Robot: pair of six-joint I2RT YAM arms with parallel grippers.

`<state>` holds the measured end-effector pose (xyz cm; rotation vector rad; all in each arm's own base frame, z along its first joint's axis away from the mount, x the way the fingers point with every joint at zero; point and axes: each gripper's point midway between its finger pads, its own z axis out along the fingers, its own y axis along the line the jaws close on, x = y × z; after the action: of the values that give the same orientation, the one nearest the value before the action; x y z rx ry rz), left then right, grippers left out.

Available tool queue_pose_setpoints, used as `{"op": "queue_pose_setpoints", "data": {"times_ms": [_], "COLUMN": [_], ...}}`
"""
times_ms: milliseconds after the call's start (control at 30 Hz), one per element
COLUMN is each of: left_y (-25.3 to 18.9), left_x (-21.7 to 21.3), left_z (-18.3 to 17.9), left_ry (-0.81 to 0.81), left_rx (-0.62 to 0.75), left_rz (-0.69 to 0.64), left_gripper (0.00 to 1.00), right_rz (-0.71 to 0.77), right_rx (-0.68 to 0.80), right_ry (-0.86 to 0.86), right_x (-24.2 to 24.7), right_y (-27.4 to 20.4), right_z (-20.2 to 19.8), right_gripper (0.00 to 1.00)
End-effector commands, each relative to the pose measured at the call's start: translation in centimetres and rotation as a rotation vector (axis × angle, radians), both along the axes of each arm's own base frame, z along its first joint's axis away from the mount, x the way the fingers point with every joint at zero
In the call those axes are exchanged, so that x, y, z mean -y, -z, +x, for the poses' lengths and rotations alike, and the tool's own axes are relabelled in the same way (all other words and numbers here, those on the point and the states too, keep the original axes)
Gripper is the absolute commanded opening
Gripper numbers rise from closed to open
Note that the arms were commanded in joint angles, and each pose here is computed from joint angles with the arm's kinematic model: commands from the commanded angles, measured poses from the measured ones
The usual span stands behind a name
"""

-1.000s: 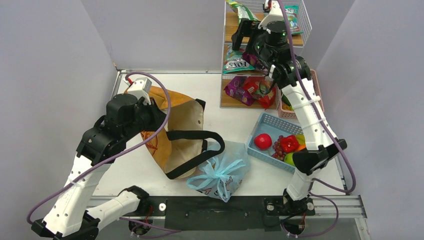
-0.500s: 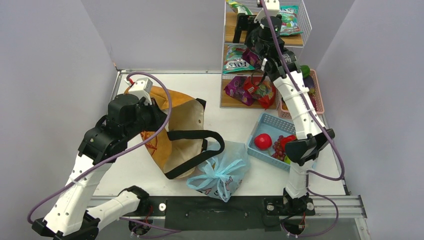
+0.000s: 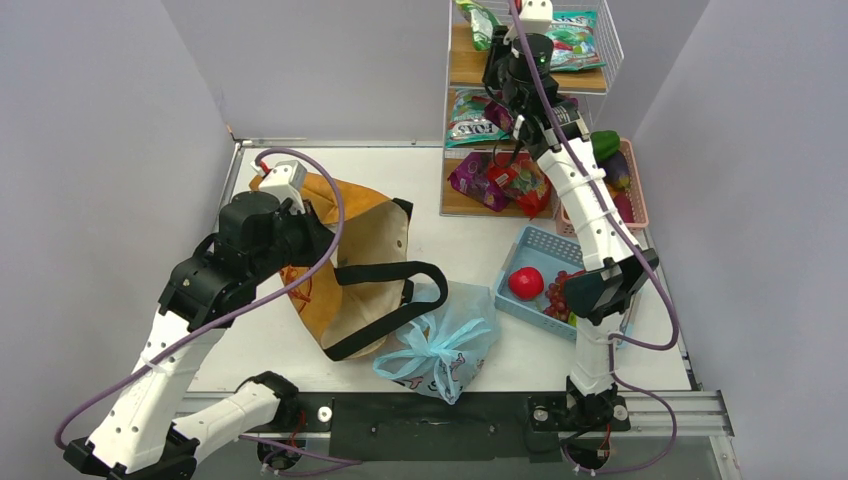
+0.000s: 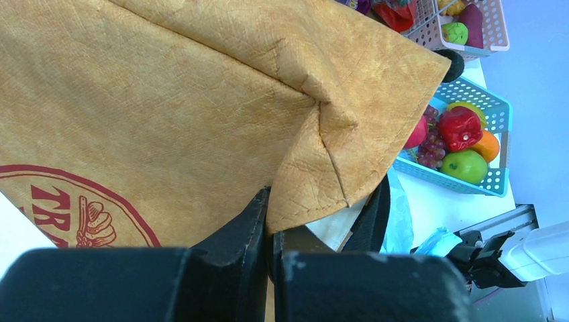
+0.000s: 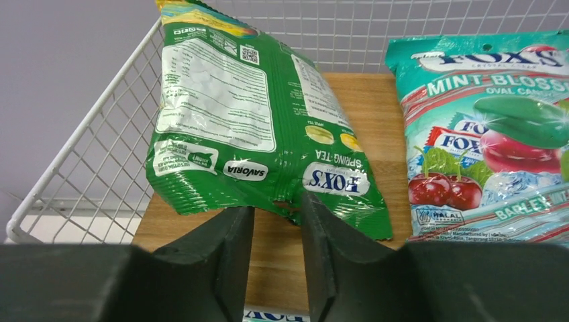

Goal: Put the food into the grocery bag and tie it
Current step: Pick up the snack from the shelf.

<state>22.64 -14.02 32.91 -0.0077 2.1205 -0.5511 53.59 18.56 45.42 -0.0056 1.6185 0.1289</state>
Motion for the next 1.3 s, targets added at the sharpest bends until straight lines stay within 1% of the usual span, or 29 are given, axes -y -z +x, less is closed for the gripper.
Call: {"op": "queue_pose_setpoints", "data": {"times_ms": [0, 33, 67, 100, 133, 367, 600, 833, 1100, 1267], "left_y": [-0.5, -0.6, -0.6, -0.6, -0.6, -1.0, -1.8, -2.2, -2.7, -3.2], "left_x": [0.3, 0.3, 0.3, 0.3, 0.2, 0.2, 0.5, 0.8, 0.8, 0.3], "left_z": [0.1, 0.1, 0.0, 0.0, 0.0, -0.1, 0.0, 0.1, 0.8, 1.9], "left_ry": [0.002, 0.002, 0.002, 0.001, -0.001, -0.002, 0.004, 0.012, 0.009, -0.023], "left_rx": [0.019, 0.020, 0.021, 0.022, 0.022, 0.030, 0.048, 0.060, 0.073, 0.084], "left_rz": [-0.036, -0.039, -0.041, -0.042, -0.044, -0.057, -0.074, -0.086, -0.070, -0.034], "left_gripper": [0.00, 0.00, 0.00, 0.00, 0.00, 0.00, 0.00, 0.00, 0.00, 0.00], "right_rz": [0.056, 0.059, 0.066, 0.073, 0.081, 0.140, 0.203, 0.249, 0.331, 0.382], "right_rx": [0.134, 0.142, 0.151, 0.161, 0.167, 0.222, 0.283, 0.262, 0.245, 0.187], "right_ry": [0.030, 0.031, 0.032, 0.026, 0.020, -0.069, -0.145, -0.275, -0.473, -0.612], "right_x": [1.2, 1.3, 1.4, 1.4, 1.4, 0.9, 1.3, 0.0, -1.9, -3.5], "right_y": [-4.8, -5.2, -5.6, -6.1, -6.4, -9.7, -13.3, -13.8, -15.0, -14.1], "right_z": [-0.7, -0.9, -1.0, -1.4, -1.6, -4.5, -8.8, -12.3, -18.9, -22.0], "right_gripper": [0.18, 0.11, 0.08, 0.02, 0.00, 0.00, 0.00, 0.00, 0.00, 0.00]}}
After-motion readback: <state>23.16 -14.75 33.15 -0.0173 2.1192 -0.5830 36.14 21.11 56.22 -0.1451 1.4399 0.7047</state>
